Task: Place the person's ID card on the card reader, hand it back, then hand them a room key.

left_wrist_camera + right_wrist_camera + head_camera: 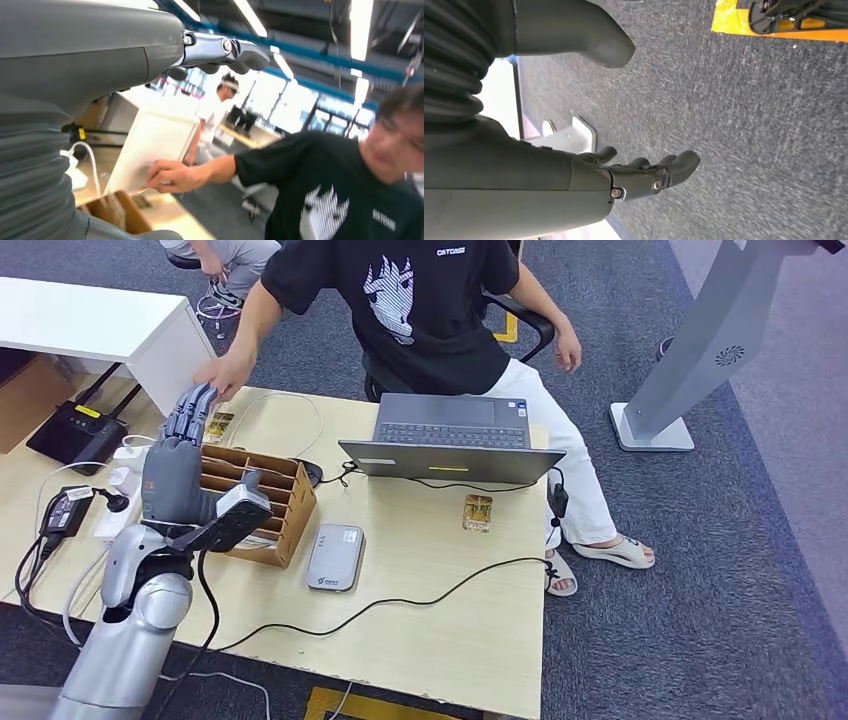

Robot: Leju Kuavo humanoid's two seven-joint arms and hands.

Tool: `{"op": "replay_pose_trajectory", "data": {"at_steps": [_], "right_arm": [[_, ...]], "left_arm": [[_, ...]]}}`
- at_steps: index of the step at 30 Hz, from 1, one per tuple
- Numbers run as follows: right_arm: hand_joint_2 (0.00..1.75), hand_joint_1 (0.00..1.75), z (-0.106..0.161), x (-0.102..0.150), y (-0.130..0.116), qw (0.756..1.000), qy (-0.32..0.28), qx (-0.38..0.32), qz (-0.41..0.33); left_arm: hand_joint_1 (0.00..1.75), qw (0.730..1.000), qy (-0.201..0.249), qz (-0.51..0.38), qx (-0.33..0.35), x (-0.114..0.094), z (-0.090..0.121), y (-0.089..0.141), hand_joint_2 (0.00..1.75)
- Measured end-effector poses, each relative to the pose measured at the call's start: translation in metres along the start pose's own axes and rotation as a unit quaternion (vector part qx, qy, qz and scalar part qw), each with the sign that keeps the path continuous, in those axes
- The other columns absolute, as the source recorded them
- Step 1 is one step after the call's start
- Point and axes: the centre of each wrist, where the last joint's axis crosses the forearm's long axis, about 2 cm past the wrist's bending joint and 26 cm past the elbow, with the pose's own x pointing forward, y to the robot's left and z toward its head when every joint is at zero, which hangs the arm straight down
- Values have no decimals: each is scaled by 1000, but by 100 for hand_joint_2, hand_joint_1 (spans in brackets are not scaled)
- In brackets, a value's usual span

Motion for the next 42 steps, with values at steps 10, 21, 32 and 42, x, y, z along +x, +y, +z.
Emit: {"op": "replay_pose_trajectory", "data": {"at_steps": [10, 21, 32, 42], "right_arm": [[175, 0, -1, -7, 0, 998, 27, 3, -50], [175, 0, -2, -9, -1, 997, 35, 4, -70], [175, 0, -2, -9, -1, 997, 35, 5, -72], [175, 0, -2, -8, -1, 998, 36, 7, -58]], "left_arm": [[0, 991, -14, -1, -136, -21, 37, 57, 175], [0, 984, 6, -85, -159, -35, 52, 97, 175], [0, 978, 16, -150, -146, -35, 53, 103, 175], [0, 973, 69, -180, -128, -44, 57, 71, 175]]}}
